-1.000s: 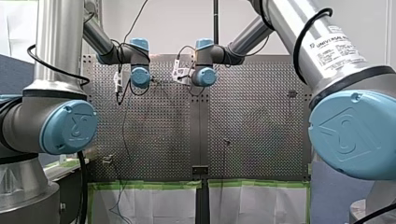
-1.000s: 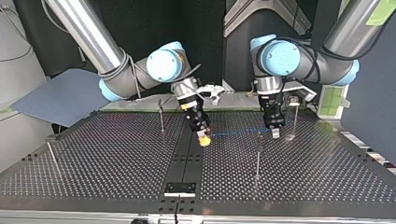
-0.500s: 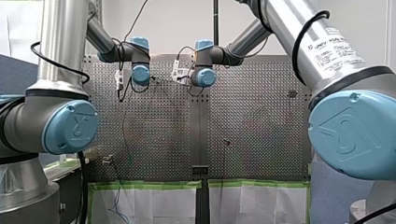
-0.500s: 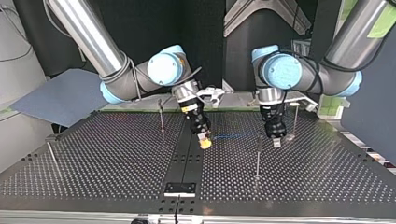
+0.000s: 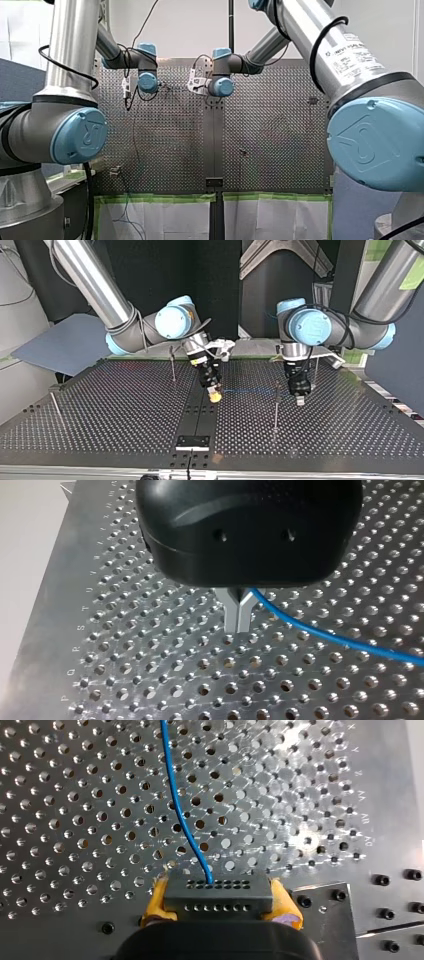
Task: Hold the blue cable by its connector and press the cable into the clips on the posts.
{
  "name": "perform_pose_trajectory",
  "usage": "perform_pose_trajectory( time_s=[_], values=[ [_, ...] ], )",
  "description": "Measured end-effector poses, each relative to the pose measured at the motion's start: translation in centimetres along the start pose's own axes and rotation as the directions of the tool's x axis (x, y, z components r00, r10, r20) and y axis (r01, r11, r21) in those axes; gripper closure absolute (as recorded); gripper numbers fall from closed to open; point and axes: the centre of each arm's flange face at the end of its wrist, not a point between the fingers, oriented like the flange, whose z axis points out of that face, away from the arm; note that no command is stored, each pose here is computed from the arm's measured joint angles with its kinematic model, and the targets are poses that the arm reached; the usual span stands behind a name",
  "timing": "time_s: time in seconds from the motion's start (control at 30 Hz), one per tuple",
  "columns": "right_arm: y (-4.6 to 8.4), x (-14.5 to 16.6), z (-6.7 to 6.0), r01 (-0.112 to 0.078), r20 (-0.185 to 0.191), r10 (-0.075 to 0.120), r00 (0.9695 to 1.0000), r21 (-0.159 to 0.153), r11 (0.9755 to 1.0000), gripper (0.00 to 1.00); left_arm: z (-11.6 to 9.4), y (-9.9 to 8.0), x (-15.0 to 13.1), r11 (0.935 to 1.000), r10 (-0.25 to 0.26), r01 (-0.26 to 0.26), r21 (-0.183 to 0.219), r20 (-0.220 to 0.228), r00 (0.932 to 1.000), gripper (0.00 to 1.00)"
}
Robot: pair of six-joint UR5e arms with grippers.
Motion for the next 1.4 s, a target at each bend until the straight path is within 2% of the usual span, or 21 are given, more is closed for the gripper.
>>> perform_pose_trajectory(
  time_s=[0.17,0.37,0.53,0.97,1.2,1.23,1.27,1.3,1.33,1.37,1.4],
  values=[
    [0.9,-0.1,0.4,0.004,-0.002,-0.004,1.0,-0.003,1.0,1.0,0.8,0.5,-0.1,0.9997,-0.014,0.014,0.02,0.007,0.9999,1.0],
    [1.6,0.0,0.5,0.018,-0.003,-0.018,0.9998,-0.009,0.9998,1.0,2.2,0.9,1.5,0.9991,-0.011,0.012,0.04,-0.014,0.9998,1.0],
    [2.1,0.1,0.6,0.024,-0.005,-0.024,0.9997,-0.015,0.9996,1.0,3.1,1.2,1.5,0.999,-0.018,0.018,0.041,-0.008,0.9998,1.0],
    [4.0,0.6,1.1,0.023,-0.03,-0.023,0.9993,-0.021,0.9995,1.0,3.7,1.7,1.3,0.9982,-0.032,0.032,0.051,-0.001,0.9995,1.0],
    [4.7,0.9,1.3,0.029,-0.032,-0.03,0.999,-0.023,0.9993,1.0,3.7,1.8,1.3,0.9979,-0.043,0.043,0.048,-0.002,0.9991,1.0],
    [4.8,0.9,1.3,0.03,-0.032,-0.03,0.999,-0.023,0.9993,1.0,3.8,2.0,1.3,0.998,-0.048,0.048,0.042,-0.002,0.9988,0.92],
    [4.8,0.9,1.3,0.03,-0.032,-0.031,0.999,-0.024,0.9992,1.0,3.8,2.1,1.3,0.9979,-0.054,0.054,0.035,0.0,0.9986,0.77],
    [4.9,0.9,1.3,0.031,-0.032,-0.032,0.999,-0.025,0.9992,1.0,3.9,2.2,1.3,0.9979,-0.06,0.06,0.025,0.002,0.9982,0.77],
    [4.9,0.9,1.3,0.031,-0.032,-0.032,0.999,-0.025,0.9992,1.0,3.9,2.3,1.3,0.9979,-0.062,0.062,0.018,0.003,0.9981,0.61],
    [5.0,0.9,1.3,0.032,-0.032,-0.033,0.999,-0.027,0.9991,1.0,3.9,2.4,1.3,0.9979,-0.063,0.063,0.011,0.004,0.998,0.37],
    [5.2,0.9,1.3,0.033,-0.031,-0.034,0.9989,-0.029,0.999,1.0,3.9,2.5,1.3,0.9981,-0.062,0.062,0.002,0.004,0.9981,0.37]
  ],
)
